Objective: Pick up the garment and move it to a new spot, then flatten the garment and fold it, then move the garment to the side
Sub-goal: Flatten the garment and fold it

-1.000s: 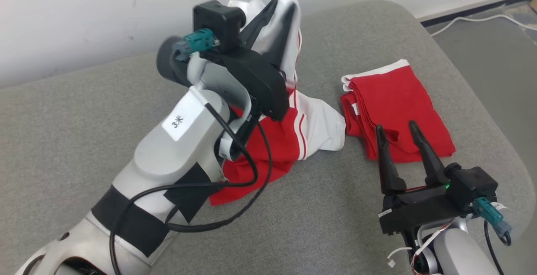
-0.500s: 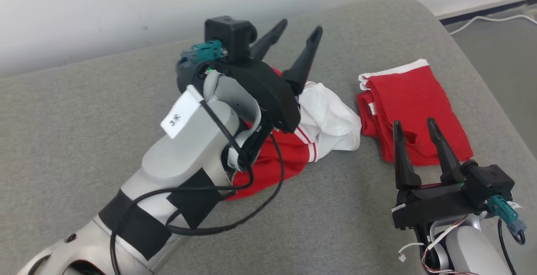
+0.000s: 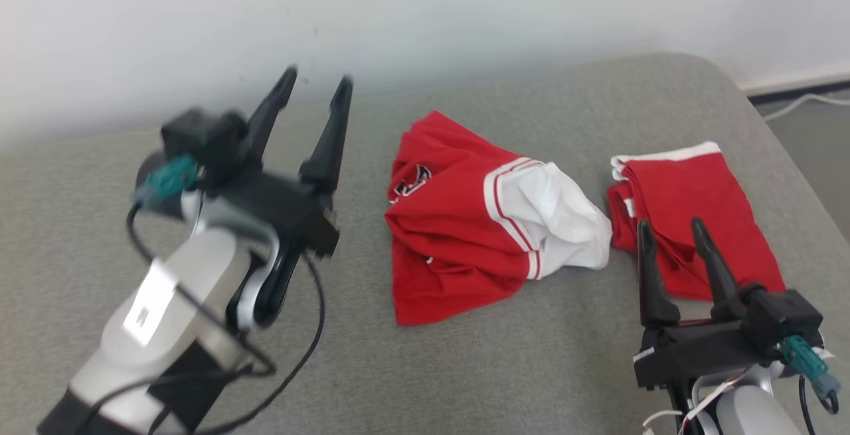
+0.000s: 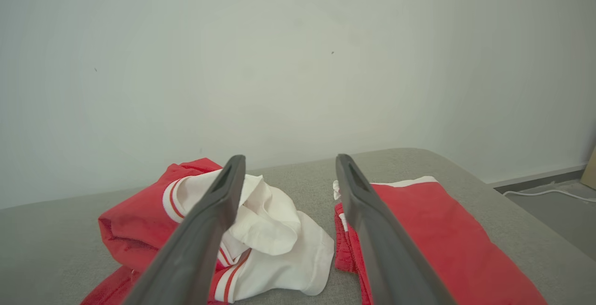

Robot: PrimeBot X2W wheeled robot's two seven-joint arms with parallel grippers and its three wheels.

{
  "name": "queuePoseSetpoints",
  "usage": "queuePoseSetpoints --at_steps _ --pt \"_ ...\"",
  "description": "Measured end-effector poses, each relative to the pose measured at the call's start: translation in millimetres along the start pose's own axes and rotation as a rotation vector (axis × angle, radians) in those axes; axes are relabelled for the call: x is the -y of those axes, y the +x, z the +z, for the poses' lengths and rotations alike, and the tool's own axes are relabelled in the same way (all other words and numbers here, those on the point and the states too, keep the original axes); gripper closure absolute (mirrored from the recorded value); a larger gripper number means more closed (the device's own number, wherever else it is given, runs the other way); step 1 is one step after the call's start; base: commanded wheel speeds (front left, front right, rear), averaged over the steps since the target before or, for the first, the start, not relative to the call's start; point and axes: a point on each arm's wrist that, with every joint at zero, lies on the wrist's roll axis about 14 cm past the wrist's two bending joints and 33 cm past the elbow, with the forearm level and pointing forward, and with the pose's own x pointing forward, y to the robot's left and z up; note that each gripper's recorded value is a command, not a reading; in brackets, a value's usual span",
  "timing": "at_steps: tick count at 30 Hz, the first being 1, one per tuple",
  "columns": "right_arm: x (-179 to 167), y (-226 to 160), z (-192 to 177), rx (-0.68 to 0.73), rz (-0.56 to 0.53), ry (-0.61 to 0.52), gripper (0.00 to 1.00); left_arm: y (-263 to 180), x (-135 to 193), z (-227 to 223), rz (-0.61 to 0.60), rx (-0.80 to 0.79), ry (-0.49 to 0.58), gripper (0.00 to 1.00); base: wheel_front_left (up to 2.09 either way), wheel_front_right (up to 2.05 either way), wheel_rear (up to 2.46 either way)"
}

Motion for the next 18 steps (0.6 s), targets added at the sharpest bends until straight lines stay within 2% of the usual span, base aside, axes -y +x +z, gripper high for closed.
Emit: queuePoseSetpoints --at_steps 12,18 --pt "-41.4 -7.6 11.5 0.03 0.119 0.025 0.0 -135.0 -75.5 -36.4 0.332 -0.078 0.032 0.0 0.0 0.0 0.0" --pt "-48.9 -7.6 17.7 0.048 0.143 0.025 0.0 -190.5 -84.8 -56.2 0.478 -0.11 -0.006 0.0 0.0 0.0 0.0"
